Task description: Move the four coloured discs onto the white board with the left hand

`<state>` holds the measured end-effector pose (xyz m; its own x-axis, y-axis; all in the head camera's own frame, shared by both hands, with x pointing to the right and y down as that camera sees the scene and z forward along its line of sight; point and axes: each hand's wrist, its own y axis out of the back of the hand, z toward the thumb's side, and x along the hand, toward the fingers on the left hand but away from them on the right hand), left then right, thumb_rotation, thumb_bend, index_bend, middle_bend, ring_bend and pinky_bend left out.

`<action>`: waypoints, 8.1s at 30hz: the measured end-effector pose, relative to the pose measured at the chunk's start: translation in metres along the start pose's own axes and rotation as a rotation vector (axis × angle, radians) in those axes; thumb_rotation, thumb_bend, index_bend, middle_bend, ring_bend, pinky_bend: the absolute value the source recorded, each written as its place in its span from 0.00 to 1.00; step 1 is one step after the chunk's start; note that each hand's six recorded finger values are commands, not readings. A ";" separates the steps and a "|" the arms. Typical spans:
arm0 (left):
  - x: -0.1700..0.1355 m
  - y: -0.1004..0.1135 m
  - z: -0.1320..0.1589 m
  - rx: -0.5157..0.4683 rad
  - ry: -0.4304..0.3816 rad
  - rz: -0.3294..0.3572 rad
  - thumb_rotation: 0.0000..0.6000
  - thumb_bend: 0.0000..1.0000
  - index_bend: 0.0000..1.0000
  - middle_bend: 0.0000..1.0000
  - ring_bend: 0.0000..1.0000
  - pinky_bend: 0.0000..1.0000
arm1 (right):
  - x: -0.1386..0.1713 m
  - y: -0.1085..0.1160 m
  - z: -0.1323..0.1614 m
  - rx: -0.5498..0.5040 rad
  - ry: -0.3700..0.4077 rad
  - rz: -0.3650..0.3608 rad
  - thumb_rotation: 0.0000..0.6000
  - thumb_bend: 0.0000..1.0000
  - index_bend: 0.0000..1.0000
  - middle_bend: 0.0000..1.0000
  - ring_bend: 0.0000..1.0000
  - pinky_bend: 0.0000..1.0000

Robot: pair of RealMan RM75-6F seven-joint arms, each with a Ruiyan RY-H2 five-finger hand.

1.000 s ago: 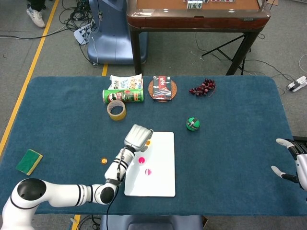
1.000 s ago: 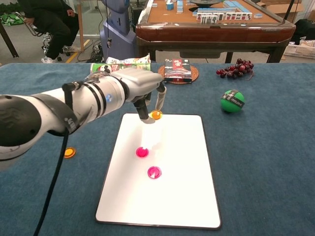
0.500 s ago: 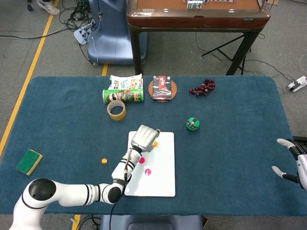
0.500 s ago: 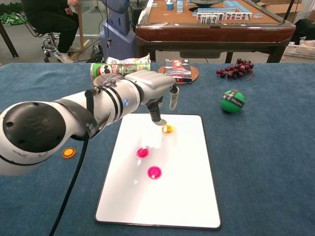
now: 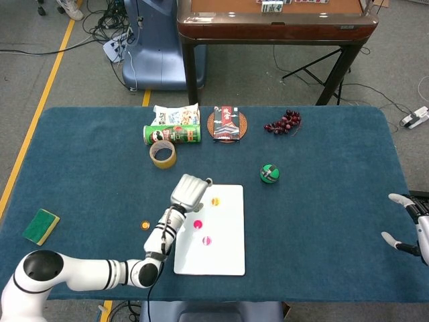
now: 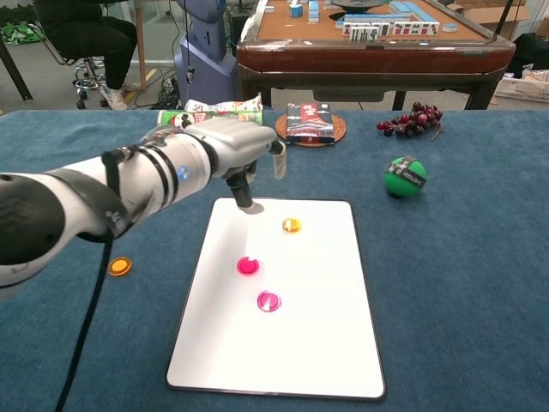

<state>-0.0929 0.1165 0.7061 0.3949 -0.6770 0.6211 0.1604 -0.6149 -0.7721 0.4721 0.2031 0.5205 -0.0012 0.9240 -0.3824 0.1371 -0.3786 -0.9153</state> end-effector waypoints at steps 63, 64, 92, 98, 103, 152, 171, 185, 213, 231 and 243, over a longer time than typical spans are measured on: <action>-0.113 -0.084 -0.124 -0.031 0.168 -0.217 1.00 0.27 0.52 1.00 1.00 1.00 | -0.005 -0.012 0.011 0.038 0.012 0.035 1.00 0.00 0.25 0.28 0.29 0.48; -0.113 -0.085 -0.124 -0.031 0.169 -0.218 1.00 0.27 0.52 1.00 1.00 1.00 | -0.005 -0.012 0.011 0.038 0.012 0.035 1.00 0.00 0.25 0.28 0.29 0.48; -0.109 -0.090 -0.123 -0.030 0.175 -0.219 1.00 0.27 0.56 1.00 1.00 1.00 | -0.005 -0.012 0.010 0.037 0.011 0.034 1.00 0.00 0.25 0.28 0.29 0.48; -0.109 -0.091 -0.124 -0.020 0.178 -0.215 1.00 0.27 0.61 1.00 1.00 1.00 | -0.005 -0.012 0.010 0.037 0.011 0.035 1.00 0.00 0.25 0.28 0.29 0.48; -0.108 -0.090 -0.124 -0.017 0.179 -0.212 1.00 0.27 0.63 1.00 1.00 1.00 | -0.005 -0.012 0.011 0.038 0.011 0.035 1.00 0.00 0.25 0.28 0.29 0.48; -0.046 0.005 0.025 -0.069 -0.092 -0.096 1.00 0.27 0.62 1.00 1.00 1.00 | 0.001 0.007 -0.010 -0.020 -0.041 -0.017 1.00 0.00 0.25 0.29 0.29 0.48; -0.015 0.010 0.065 -0.055 -0.128 -0.081 1.00 0.27 0.62 1.00 1.00 1.00 | 0.008 0.021 -0.030 -0.048 -0.115 -0.060 1.00 0.00 0.25 0.29 0.29 0.48; 0.000 0.021 0.087 -0.071 -0.137 -0.062 1.00 0.27 0.62 1.00 1.00 1.00 | 0.008 0.022 -0.033 -0.052 -0.131 -0.066 1.00 0.00 0.25 0.29 0.29 0.48; 0.011 0.013 0.096 -0.084 -0.117 -0.059 1.00 0.27 0.55 1.00 1.00 1.00 | 0.008 0.021 -0.033 -0.057 -0.130 -0.060 1.00 0.00 0.25 0.29 0.29 0.48; 0.007 0.011 0.079 -0.078 -0.079 -0.043 1.00 0.26 0.40 1.00 1.00 1.00 | 0.007 0.021 -0.032 -0.055 -0.125 -0.056 1.00 0.00 0.25 0.29 0.29 0.48; -0.025 0.009 0.014 -0.086 -0.010 -0.025 1.00 0.26 0.38 1.00 1.00 1.00 | 0.004 0.014 -0.025 -0.030 -0.106 -0.033 1.00 0.00 0.25 0.29 0.29 0.48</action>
<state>-0.0885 0.1337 0.6819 0.4005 -0.6576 0.6381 0.0921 -0.6640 -0.7421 0.4983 0.2032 0.5092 -0.1111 0.9243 -0.3650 0.1648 -0.3451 -0.9240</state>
